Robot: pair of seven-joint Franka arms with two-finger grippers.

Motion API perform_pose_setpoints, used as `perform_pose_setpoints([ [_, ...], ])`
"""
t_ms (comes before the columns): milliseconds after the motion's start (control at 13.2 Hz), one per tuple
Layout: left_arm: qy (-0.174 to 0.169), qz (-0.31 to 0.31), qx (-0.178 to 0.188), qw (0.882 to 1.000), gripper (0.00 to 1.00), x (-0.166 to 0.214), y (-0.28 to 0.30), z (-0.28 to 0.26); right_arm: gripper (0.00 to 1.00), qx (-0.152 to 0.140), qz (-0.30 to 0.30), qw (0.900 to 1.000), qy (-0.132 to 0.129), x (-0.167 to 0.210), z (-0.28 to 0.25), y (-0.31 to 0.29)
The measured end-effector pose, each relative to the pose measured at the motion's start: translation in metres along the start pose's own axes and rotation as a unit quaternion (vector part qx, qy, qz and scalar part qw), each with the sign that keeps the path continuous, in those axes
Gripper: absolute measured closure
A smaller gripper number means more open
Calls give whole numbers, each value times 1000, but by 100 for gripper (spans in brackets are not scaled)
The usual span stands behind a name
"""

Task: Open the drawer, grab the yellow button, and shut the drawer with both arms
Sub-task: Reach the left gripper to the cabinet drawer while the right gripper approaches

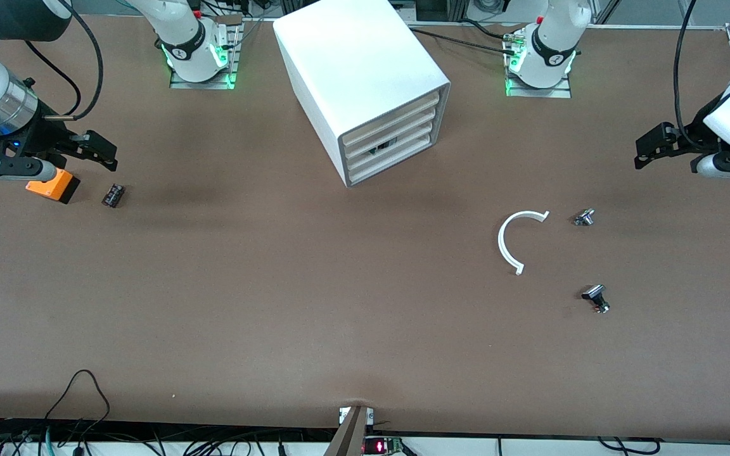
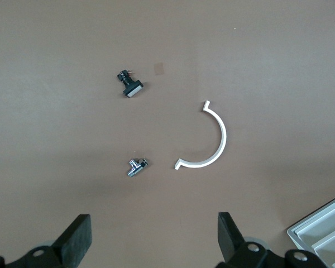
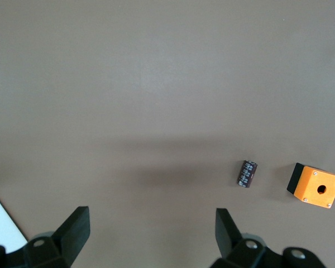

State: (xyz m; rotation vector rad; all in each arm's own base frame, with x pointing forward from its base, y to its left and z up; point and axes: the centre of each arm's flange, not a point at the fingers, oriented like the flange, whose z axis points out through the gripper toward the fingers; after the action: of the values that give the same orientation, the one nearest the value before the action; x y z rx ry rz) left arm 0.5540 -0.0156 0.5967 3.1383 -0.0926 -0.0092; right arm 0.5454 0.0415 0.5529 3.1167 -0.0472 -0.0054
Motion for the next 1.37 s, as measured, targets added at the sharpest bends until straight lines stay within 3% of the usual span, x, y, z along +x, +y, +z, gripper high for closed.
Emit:
perform_pose_setpoints([
  [683, 0, 0, 0, 1000, 0, 0, 0, 0, 0, 0, -7, 1000, 3, 0, -3, -3],
  [911, -10, 0, 0, 1000, 0, -2, 0, 2, 0, -2, -14, 1000, -19, -3, 3, -4],
  [1138, -60, 2, -8, 998, 0, -11, 4, 12, 0, -3, -52, 997, -51, -3, 19, -4],
  [1366, -148, 20, -67, 986, 0, -28, 25, 30, 0, -3, -69, 995, -65, -1, 29, -5],
])
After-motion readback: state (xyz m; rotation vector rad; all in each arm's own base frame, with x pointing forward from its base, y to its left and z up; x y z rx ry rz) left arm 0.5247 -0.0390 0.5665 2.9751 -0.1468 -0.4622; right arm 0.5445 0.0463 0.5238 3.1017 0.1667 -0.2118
